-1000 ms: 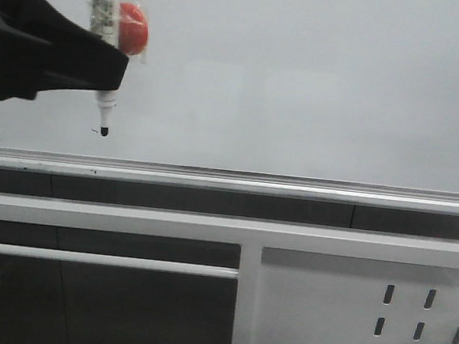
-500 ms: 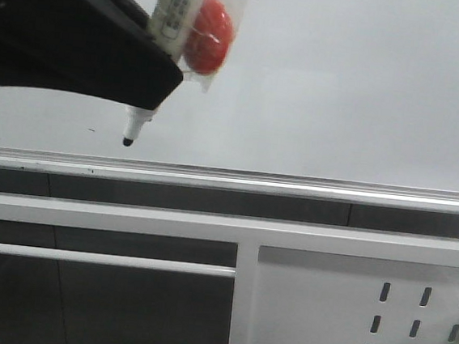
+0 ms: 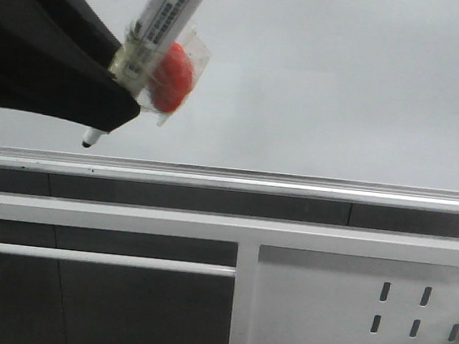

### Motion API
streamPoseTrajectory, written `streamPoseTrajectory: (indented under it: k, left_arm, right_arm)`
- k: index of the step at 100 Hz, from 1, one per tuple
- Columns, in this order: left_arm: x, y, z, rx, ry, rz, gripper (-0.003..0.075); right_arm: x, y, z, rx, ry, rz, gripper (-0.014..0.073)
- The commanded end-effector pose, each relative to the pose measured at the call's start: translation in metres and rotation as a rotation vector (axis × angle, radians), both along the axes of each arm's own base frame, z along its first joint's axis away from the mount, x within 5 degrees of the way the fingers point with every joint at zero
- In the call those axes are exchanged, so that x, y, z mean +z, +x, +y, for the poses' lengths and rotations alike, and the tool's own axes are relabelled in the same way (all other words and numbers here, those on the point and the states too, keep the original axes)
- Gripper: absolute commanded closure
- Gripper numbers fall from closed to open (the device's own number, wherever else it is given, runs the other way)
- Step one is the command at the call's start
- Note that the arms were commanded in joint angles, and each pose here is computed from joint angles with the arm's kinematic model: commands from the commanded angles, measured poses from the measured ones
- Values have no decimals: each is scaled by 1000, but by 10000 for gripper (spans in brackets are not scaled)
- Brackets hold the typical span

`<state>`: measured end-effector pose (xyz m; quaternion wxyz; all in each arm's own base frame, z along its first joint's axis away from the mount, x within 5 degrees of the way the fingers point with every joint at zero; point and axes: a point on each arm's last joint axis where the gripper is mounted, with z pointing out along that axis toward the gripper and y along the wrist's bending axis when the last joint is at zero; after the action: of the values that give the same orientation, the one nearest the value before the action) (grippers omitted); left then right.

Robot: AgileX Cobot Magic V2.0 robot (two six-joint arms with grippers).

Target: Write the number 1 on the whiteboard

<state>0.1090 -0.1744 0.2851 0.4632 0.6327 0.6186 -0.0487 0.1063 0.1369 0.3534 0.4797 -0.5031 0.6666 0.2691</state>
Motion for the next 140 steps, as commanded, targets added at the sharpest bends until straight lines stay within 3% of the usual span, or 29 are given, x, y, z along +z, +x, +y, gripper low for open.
streamPoseTrajectory:
  k: [1,42,94,128,140]
  left_arm:
    - [20,-1,-4,-22,-92,-45,740]
    - [19,-1,-3,-23,-87,-49,740]
    - [21,-1,-5,-32,-104,-56,740]
    - [21,-1,-5,-32,-104,-56,740]
    - [21,-1,-5,-32,-104,-56,740]
  right_arm:
    - [14,10,12,-17,48,-47,215]
    - [-4,31,43,-22,13,6,215]
    - [-13,39,55,-44,71,144,223]
    - [-14,36,57,-23,78,186,389]
    - [-18,35,59,4,56,211,573]
